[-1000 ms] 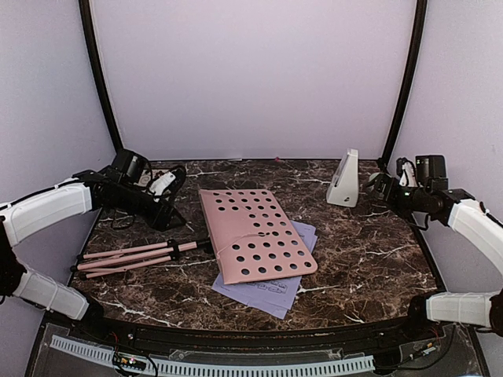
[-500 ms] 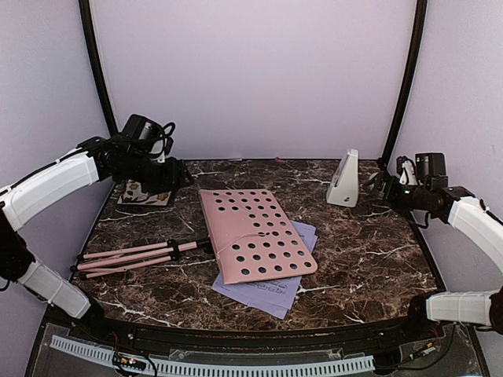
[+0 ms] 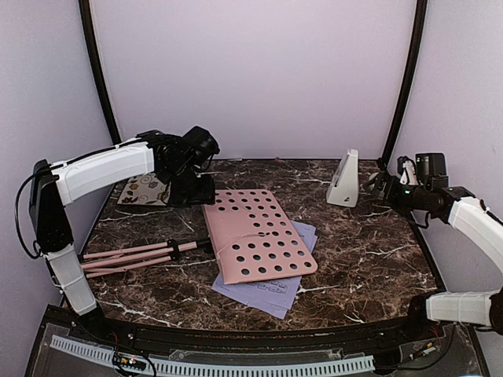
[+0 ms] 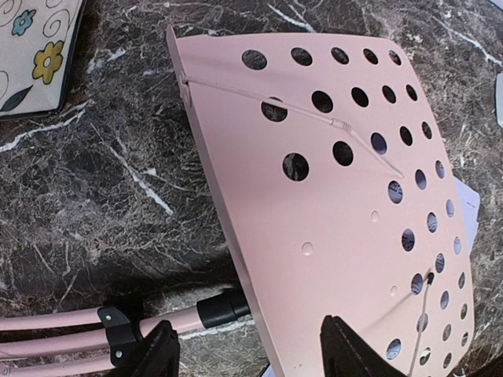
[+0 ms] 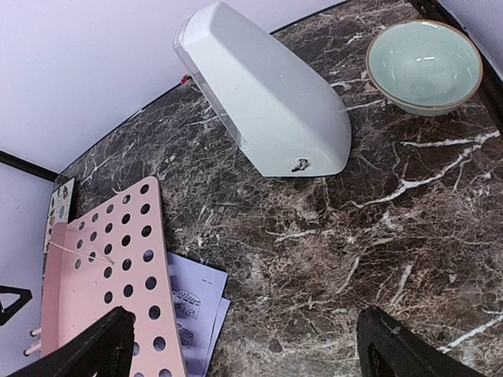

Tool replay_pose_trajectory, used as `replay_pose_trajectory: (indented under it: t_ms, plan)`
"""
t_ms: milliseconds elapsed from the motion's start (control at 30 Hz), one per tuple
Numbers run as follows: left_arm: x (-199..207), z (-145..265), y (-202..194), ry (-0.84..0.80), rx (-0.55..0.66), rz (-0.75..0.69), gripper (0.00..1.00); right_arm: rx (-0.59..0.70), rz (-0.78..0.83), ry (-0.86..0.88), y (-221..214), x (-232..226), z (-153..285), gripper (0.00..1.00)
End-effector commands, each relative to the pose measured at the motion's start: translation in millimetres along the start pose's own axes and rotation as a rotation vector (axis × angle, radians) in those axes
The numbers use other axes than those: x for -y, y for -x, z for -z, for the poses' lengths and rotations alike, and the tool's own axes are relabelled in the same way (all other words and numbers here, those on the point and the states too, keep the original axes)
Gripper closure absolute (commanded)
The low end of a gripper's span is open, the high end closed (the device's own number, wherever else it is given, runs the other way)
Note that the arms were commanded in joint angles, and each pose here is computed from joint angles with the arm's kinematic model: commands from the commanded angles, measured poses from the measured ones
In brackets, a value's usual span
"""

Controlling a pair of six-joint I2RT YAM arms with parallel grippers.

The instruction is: Set up the instrument practice props

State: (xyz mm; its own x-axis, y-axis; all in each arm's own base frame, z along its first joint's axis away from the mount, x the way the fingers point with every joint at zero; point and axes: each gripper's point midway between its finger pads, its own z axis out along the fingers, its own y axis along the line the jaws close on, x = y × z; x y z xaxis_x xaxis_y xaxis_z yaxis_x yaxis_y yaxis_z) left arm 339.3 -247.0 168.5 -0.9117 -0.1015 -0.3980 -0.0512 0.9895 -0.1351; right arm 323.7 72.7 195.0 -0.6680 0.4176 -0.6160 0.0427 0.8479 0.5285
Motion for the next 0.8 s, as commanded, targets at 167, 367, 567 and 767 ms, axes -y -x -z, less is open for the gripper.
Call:
replay_pose_trajectory:
  t_ms: [167, 367, 567, 767]
  plan:
    - [-31, -14, -20, 0.220, -0.084, 0.067, 0.44, 0.046, -0.018, -0.014, 2, 4, 11, 0.00]
    - [-28, -29, -21, 0.250, -0.104, 0.092, 0.48, 0.048, -0.027, -0.016, -1, 5, 13, 0.01]
    - [-29, -35, -23, 0.302, -0.132, 0.170, 0.62, 0.051, -0.028, -0.025, -1, 7, 14, 0.00]
    - [-37, -35, -25, 0.364, -0.135, 0.204, 0.74, 0.059, -0.029, -0.025, 0, 7, 15, 0.00]
